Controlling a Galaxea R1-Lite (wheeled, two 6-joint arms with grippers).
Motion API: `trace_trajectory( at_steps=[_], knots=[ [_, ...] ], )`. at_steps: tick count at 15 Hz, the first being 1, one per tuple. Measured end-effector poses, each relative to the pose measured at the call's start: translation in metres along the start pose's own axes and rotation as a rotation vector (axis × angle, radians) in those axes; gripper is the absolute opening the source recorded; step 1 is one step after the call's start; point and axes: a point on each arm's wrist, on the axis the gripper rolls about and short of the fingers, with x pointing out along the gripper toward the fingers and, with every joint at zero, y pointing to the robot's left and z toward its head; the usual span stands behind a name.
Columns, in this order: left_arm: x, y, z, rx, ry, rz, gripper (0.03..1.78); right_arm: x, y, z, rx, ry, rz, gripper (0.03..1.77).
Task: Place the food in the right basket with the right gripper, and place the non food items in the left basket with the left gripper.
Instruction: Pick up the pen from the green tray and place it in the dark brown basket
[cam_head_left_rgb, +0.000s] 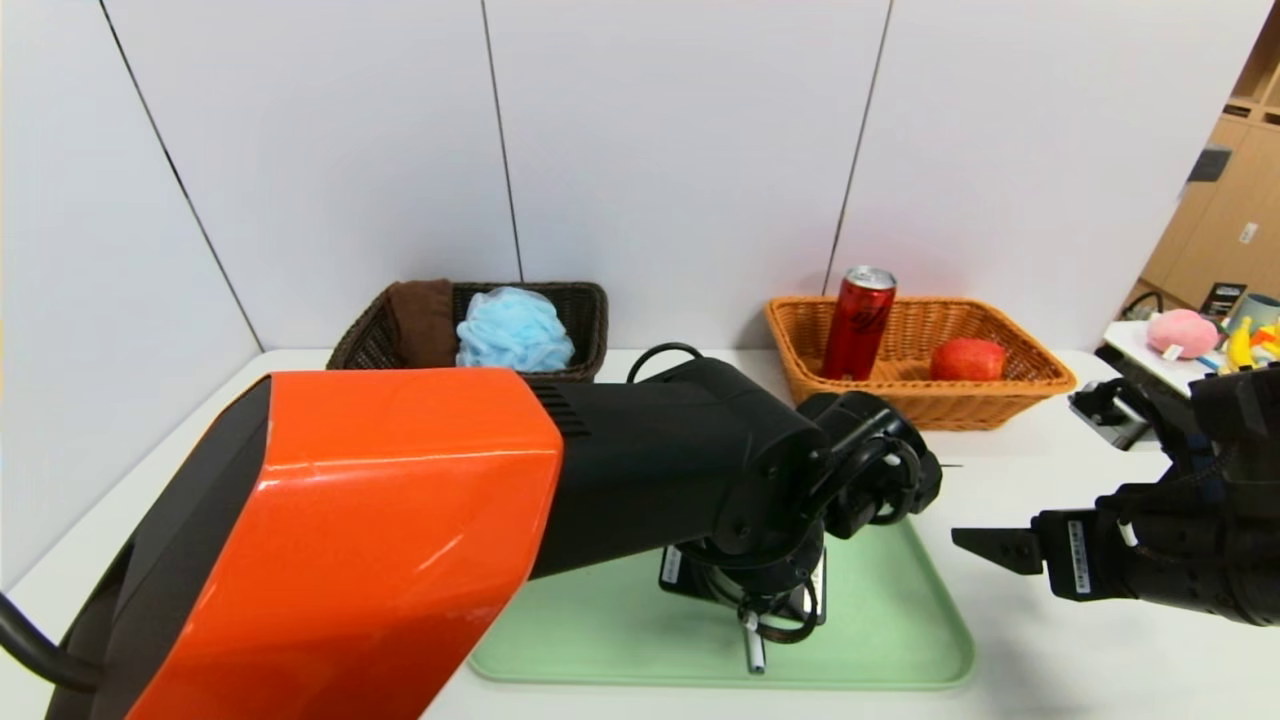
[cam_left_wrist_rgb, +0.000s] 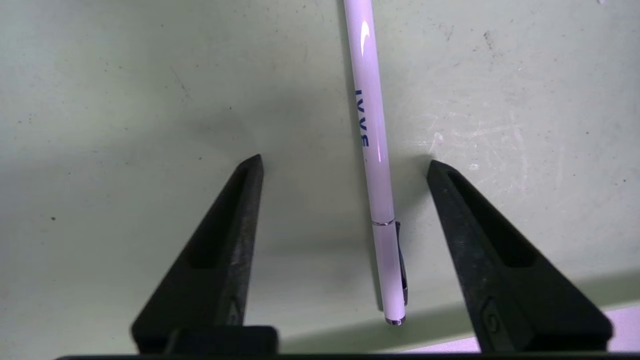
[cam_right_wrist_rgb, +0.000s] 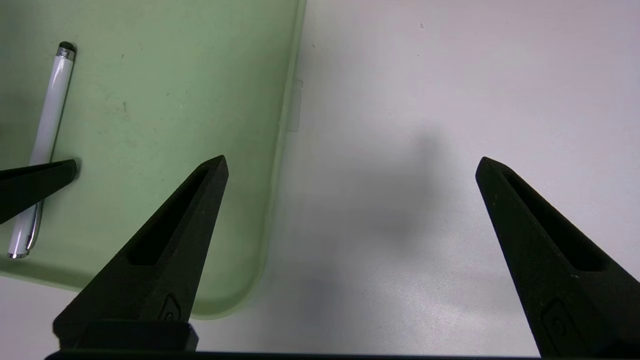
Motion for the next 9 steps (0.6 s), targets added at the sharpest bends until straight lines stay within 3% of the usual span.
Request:
trace_trajectory(
  at_steps=[4,6,9],
  knots=[
    [-0.0002,-0.0011,-0.0011,0.003,0.001,-0.001,0.76,-0.0032,-0.0001,-0.0020,0.000,-0.005,0.002,1.71],
    [-0.0002,-0.0017,-0.0014,0.001,0.004,-0.006,0.05,-0.0061,-0.0001,-0.0030,0.000,-0.013,0.004,1.71],
    [-0.0009,-0.0019,-0.0016,-0.010,0.004,-0.009,0.05,-0.0105,-0.0001,-0.0036,0.000,-0.027,0.008,1.71]
  ],
)
